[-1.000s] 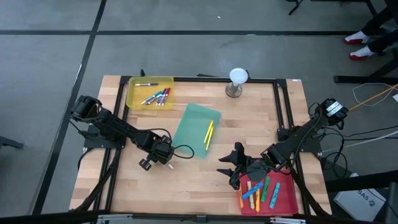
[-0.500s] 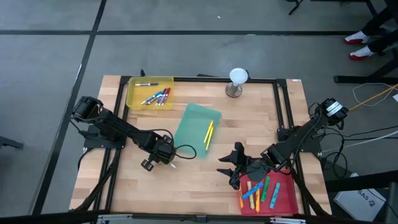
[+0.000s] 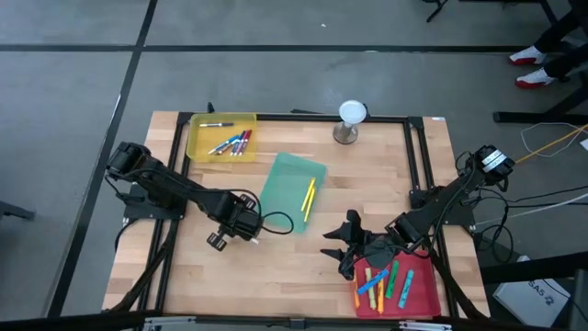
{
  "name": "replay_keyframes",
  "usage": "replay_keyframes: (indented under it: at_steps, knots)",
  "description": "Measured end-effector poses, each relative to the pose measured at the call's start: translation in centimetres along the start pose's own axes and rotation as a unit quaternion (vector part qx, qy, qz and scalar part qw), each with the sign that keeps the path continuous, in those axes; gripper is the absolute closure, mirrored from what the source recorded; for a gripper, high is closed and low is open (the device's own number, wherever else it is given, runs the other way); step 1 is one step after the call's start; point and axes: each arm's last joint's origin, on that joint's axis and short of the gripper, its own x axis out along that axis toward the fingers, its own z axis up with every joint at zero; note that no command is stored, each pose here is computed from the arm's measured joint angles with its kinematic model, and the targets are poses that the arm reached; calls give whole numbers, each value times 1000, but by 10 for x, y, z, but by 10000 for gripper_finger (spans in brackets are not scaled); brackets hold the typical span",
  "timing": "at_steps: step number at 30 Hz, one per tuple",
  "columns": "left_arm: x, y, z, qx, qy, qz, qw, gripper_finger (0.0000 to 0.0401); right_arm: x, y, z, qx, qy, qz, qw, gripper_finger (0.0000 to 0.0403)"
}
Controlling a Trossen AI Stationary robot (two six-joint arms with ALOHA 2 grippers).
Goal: Pick & Place Markers
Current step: Put the green marker pen into the yellow bin
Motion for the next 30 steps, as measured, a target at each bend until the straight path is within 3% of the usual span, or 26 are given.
replay_keyframes:
  at_steps: [10, 19, 24, 30]
  knots:
    - [-42, 23, 10, -46, -10, 27, 999, 371, 0, -1, 0, 0, -7, -9, 1000, 194]
    - [-83, 69, 5, -101, -29, 84, 991, 371, 0, -1, 0, -2, -7, -9, 1000, 194]
    - [-105, 94, -13, -155, -66, 110, 979, 372, 0, -1, 1, -2, -13, -17, 1000, 194]
    - [-135, 125, -63, -254, -103, 149, 950, 372, 1, -2, 2, 1, -16, -22, 1000, 194]
